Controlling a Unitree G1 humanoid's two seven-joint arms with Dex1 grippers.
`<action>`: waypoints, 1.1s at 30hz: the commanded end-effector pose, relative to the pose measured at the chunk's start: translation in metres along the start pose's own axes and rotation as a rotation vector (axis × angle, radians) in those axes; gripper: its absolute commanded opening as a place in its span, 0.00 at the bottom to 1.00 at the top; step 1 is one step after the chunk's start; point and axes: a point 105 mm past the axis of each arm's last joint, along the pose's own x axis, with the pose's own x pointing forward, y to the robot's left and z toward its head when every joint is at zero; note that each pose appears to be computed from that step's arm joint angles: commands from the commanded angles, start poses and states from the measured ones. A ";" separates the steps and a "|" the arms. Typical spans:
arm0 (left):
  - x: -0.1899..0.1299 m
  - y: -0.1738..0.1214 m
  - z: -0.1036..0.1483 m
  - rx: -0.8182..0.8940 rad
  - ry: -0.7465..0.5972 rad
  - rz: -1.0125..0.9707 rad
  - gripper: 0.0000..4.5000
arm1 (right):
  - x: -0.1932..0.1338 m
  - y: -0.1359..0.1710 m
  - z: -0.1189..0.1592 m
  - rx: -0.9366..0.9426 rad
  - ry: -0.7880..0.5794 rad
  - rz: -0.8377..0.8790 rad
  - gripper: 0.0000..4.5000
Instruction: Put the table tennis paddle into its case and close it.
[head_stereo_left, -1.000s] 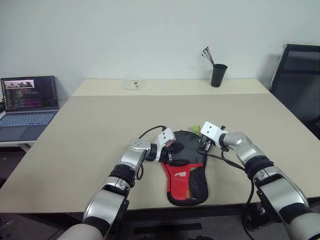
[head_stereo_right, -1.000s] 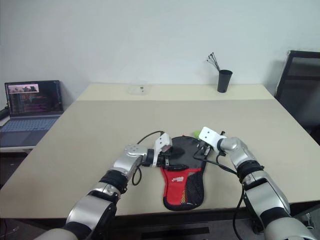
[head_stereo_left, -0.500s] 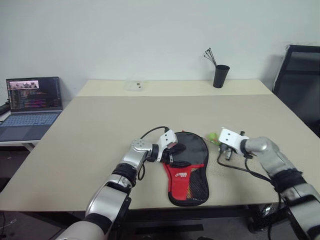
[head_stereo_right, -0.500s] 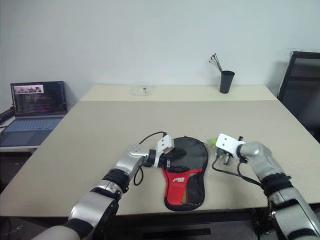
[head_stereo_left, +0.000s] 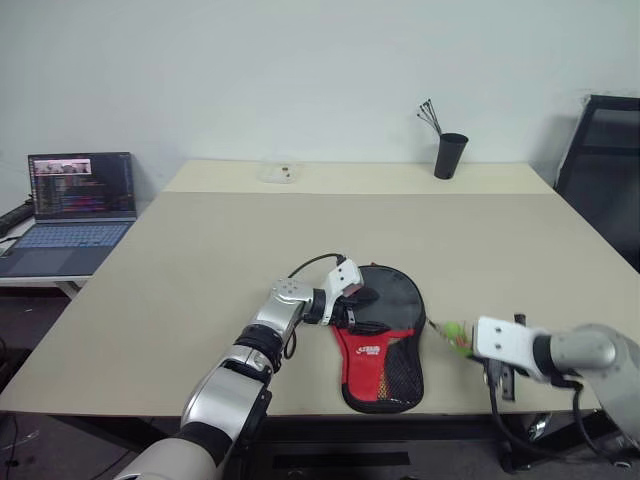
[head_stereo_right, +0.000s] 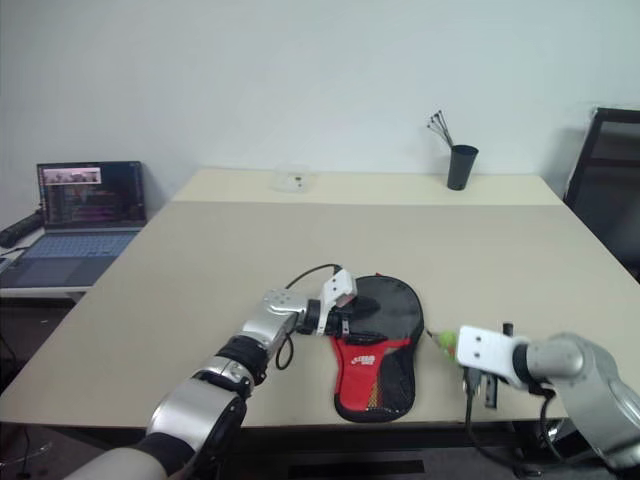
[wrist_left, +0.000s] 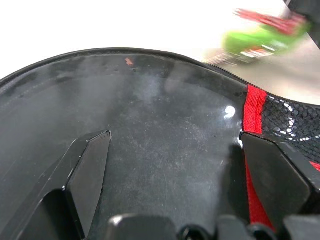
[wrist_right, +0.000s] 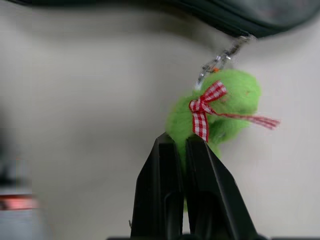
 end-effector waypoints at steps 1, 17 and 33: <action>0.003 -0.006 -0.018 -0.050 0.055 -0.010 1.00 | -0.007 0.017 0.010 -0.007 -0.014 0.042 0.01; 0.010 -0.005 -0.014 -0.037 0.053 -0.001 1.00 | -0.026 0.093 0.054 0.095 -0.157 0.423 0.01; 0.011 -0.004 -0.012 -0.024 0.050 0.008 1.00 | -0.018 0.093 0.060 0.078 -0.208 0.461 0.01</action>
